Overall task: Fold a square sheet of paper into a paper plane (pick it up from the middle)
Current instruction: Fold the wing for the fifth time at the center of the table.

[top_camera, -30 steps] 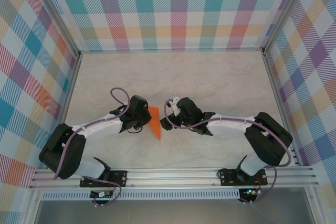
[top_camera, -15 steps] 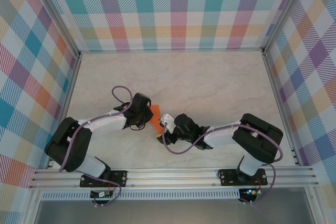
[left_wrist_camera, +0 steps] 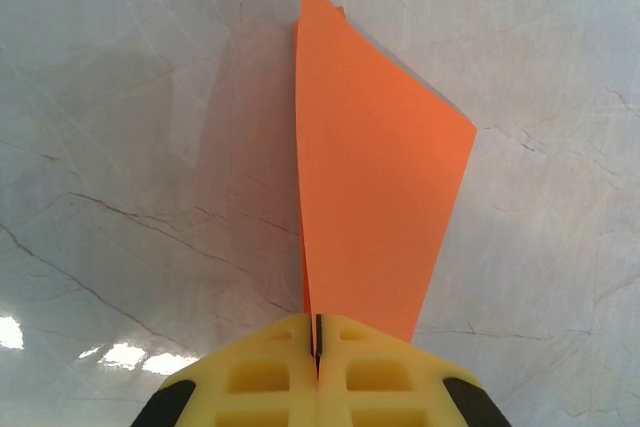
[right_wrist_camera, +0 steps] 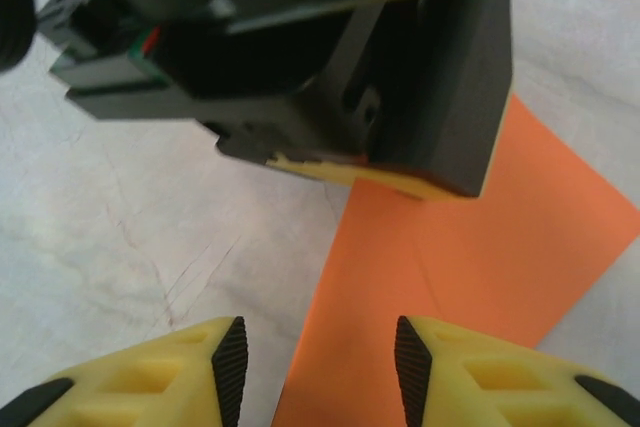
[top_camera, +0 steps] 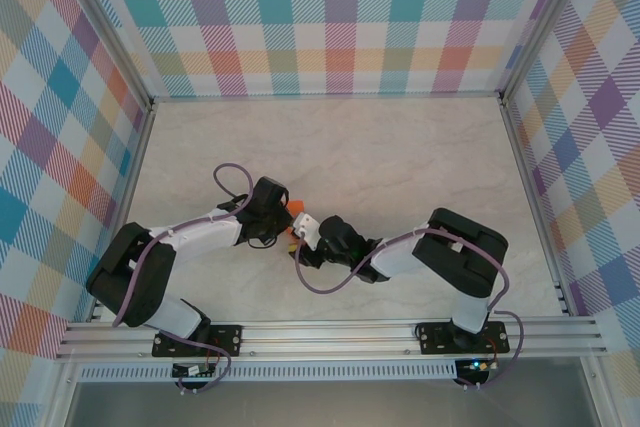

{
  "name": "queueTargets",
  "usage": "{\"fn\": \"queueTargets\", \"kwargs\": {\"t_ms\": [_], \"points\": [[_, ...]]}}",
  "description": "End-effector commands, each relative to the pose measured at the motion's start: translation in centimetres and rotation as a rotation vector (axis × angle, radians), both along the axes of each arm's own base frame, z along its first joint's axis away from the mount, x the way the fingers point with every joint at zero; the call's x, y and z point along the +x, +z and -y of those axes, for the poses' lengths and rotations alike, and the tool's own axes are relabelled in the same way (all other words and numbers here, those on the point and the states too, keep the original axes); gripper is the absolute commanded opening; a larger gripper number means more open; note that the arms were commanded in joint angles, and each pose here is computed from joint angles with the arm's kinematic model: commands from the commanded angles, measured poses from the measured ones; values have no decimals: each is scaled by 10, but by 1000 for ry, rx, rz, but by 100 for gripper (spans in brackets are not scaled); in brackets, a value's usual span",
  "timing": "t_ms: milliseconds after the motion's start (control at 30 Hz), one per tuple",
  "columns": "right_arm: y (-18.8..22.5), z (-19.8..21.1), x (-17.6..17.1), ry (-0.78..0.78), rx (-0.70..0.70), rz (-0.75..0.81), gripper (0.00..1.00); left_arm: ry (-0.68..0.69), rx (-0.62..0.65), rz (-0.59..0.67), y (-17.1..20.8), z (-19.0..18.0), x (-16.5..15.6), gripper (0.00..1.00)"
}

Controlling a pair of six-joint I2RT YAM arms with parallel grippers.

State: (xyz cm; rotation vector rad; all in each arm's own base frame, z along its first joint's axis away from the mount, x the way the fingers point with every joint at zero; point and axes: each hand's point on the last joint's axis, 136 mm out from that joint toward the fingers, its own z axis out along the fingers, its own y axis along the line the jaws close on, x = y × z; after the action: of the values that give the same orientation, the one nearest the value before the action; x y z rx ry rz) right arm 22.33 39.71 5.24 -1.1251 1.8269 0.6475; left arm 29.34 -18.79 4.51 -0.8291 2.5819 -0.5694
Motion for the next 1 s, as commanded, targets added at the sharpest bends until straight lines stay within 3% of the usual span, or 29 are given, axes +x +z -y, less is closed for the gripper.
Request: {"fn": "queueTargets", "kwargs": {"t_ms": [0,267,433,600,767,967], "points": [[9,-12,7,-2,29,46,41,-13,7,-25,-1,4,-4,0],[-1,-9,9,-32,18,22,18,-15,8,-19,2,4,-5,0],[-6,-6,8,-49,22,-4,9,-16,10,-9,8,2,-6,6],[-3,-5,6,-57,43,-40,4,-17,44,8,20,-8,-8,25],[-1,-2,6,-71,88,-132,3,-4,62,43,37,-25,-5,50],[1,6,6,-80,137,-220,4,-2,42,77,47,-40,-4,64]]}}
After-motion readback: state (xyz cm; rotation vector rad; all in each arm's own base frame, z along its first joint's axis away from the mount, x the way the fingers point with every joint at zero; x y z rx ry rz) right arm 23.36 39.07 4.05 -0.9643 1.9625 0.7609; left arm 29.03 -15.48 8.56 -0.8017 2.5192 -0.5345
